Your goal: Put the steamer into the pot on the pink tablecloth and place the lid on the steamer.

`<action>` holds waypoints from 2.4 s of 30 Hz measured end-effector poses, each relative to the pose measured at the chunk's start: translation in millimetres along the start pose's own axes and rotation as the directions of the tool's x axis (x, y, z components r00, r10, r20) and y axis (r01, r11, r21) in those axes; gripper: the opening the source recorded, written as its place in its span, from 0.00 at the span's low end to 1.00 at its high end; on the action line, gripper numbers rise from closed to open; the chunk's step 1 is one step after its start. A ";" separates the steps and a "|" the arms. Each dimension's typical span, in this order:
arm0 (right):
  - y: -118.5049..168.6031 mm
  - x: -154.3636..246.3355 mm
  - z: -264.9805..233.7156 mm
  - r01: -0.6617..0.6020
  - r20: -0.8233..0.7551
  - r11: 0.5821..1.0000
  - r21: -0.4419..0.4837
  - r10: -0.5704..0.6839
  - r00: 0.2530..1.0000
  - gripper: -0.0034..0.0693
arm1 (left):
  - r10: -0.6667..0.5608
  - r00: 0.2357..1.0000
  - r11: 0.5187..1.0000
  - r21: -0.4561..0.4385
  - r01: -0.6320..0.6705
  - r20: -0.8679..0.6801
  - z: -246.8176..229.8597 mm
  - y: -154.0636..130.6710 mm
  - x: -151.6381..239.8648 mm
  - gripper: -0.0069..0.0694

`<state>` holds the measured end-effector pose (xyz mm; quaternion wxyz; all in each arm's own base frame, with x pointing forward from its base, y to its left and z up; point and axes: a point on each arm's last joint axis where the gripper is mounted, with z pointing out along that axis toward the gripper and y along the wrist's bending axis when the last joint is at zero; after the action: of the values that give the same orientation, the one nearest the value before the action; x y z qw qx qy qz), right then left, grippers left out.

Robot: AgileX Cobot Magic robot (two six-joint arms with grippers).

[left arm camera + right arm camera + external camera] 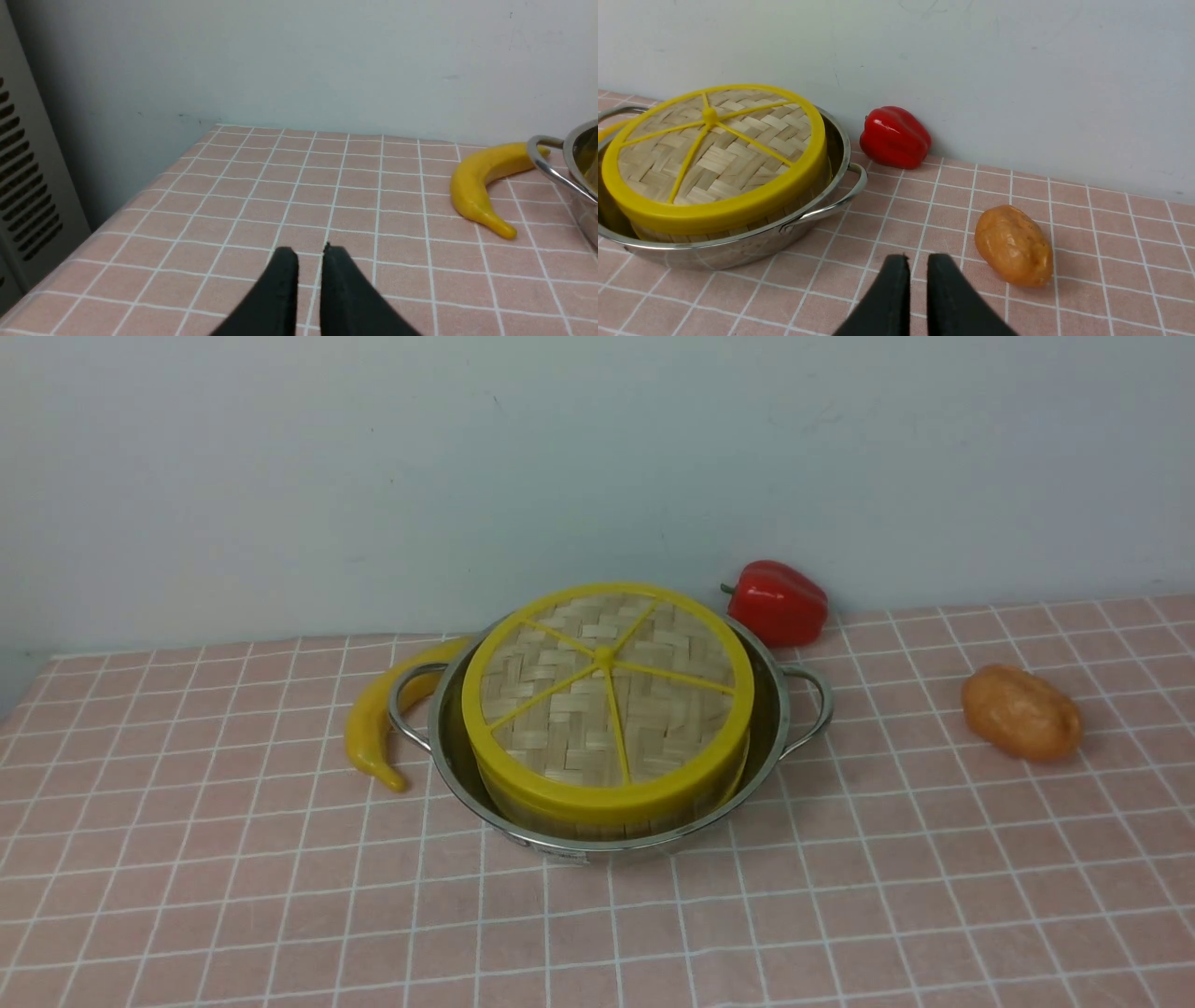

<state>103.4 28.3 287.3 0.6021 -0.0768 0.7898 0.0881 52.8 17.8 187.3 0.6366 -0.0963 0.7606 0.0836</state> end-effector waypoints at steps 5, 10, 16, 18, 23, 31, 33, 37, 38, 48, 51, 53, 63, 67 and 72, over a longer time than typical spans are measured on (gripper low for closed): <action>0.0 0.0 0.0 0.000 0.000 1.000 0.000 0.000 1.000 0.19 | 0.024 1.000 0.998 0.066 -0.022 -0.020 -0.2 -5.9 1.9 0.20; 0.0 0.0 0.0 0.000 0.000 1.000 0.000 0.000 1.000 0.21 | -0.005 0.999 0.991 0.131 0.009 -0.032 -0.8 -11.9 2.8 0.20; 0.0 0.0 0.0 0.000 0.000 1.000 0.000 0.000 1.000 0.24 | 0.024 0.999 0.989 0.145 -0.020 -0.027 -1.0 -13.1 2.7 0.22; 0.0 0.0 0.0 0.000 0.000 1.000 0.000 0.000 1.000 0.25 | 0.025 0.999 0.989 0.146 -0.021 -0.026 -1.0 -13.2 2.7 0.22; 0.0 0.0 0.0 0.000 0.000 1.000 0.000 0.000 1.000 0.27 | 0.027 0.999 0.989 0.146 -0.023 -0.027 -1.0 -13.2 2.8 0.24; -18.2 11.5 -24.2 -0.083 0.114 0.984 0.155 0.066 0.991 0.29 | 0.024 0.999 0.989 0.147 -0.020 -0.027 -1.0 -13.3 2.7 0.26; -23.0 33.1 -33.0 -0.123 0.158 0.970 0.211 0.090 0.983 0.29 | 0.024 0.999 0.989 0.147 -0.020 -0.027 -1.0 -13.3 2.7 0.27; -26.2 67.4 -37.8 -0.171 0.224 0.957 0.232 0.119 0.967 0.30 | 0.025 0.999 0.989 0.147 -0.021 -0.027 -1.0 -13.3 2.7 0.27; -26.5 72.8 -36.7 -0.181 0.231 0.949 0.260 0.121 0.965 0.30 | 0.025 0.999 0.989 0.147 -0.021 -0.027 -1.0 -13.3 2.7 0.27; -29.4 103.3 -28.6 -0.201 0.210 0.933 0.300 0.141 0.967 0.36 | 0.028 0.999 0.989 0.147 -0.024 -0.028 -1.0 -13.3 2.9 0.29; -30.0 105.1 -28.5 -0.207 0.196 0.928 0.309 0.151 0.969 0.37 | 0.028 0.999 0.989 0.147 -0.024 -0.028 -1.0 -13.3 2.9 0.30; -30.1 105.7 -28.5 -0.215 0.191 0.927 0.308 0.161 0.968 0.37 | 0.028 0.999 0.989 0.147 -0.024 -0.028 -1.0 -13.3 2.9 0.30; -25.2 106.8 -26.8 -0.439 0.228 0.874 0.208 0.394 0.891 0.38 | 0.029 0.999 0.989 0.147 -0.024 -0.028 -1.0 -13.3 2.9 0.32; -24.6 107.1 -26.4 -0.471 0.230 0.860 0.196 0.426 0.875 0.38 | 0.029 0.999 0.989 0.147 -0.024 -0.028 -1.0 -13.3 2.9 0.33; -24.6 107.1 -26.4 -0.473 0.230 0.859 0.195 0.429 0.873 0.38 | 0.029 0.999 0.989 0.148 -0.024 -0.028 -1.0 -13.3 2.9 0.34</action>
<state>56.1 -3.3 189.7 0.6376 0.1941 0.7331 0.1356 54.7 4.5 184.6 0.6293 -0.0400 0.7754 0.0340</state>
